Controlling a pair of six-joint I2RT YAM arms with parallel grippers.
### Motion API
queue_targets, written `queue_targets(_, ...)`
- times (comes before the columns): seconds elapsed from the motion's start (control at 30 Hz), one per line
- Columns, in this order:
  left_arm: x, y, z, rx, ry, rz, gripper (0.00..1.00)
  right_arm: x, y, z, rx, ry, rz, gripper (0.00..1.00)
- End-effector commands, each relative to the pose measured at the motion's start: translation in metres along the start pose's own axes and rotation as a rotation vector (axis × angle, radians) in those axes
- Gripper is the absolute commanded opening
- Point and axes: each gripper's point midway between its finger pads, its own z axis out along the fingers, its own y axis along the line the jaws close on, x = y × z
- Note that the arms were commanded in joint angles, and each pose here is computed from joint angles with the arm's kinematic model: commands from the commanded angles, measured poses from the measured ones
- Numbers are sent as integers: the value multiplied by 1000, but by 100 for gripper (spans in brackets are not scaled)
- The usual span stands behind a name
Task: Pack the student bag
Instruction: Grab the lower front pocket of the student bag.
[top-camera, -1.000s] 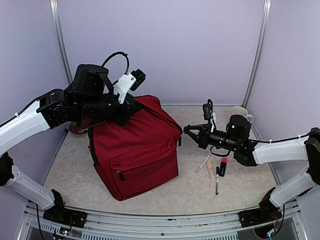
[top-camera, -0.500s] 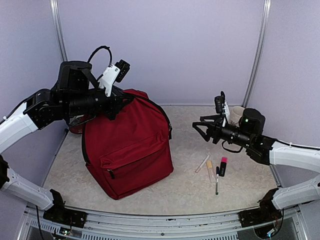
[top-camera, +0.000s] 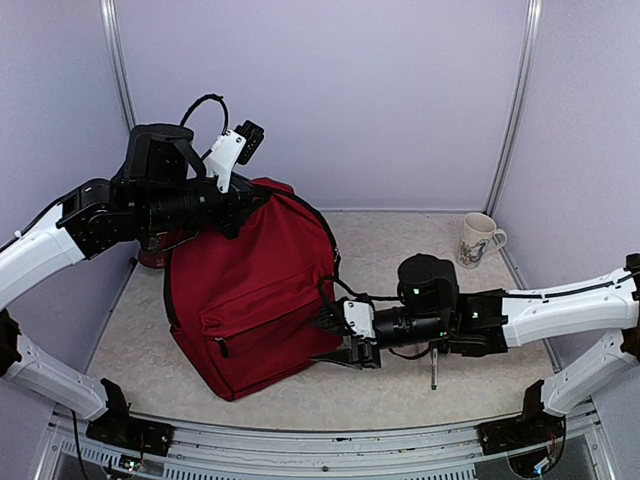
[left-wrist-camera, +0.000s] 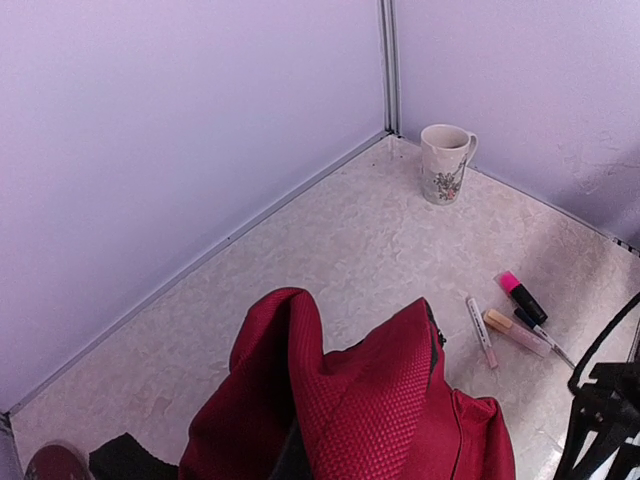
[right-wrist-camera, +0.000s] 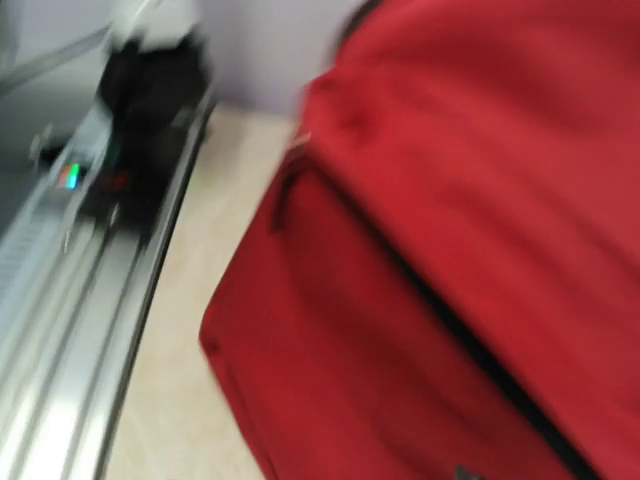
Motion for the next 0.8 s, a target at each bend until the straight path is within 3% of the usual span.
queue_targets(0.0,-49,4,-12,-6,-177,-51,0,17,-7,30,-38,124,-249,64)
queue_targets(0.2,-46,-1,-10,17,-152,-30,0,27,-30,60,11,204,-352,67)
queue_targets(0.77,-38,-9,-9,57,-133,-14,0,-4,-63,72,116,188,-405,71)
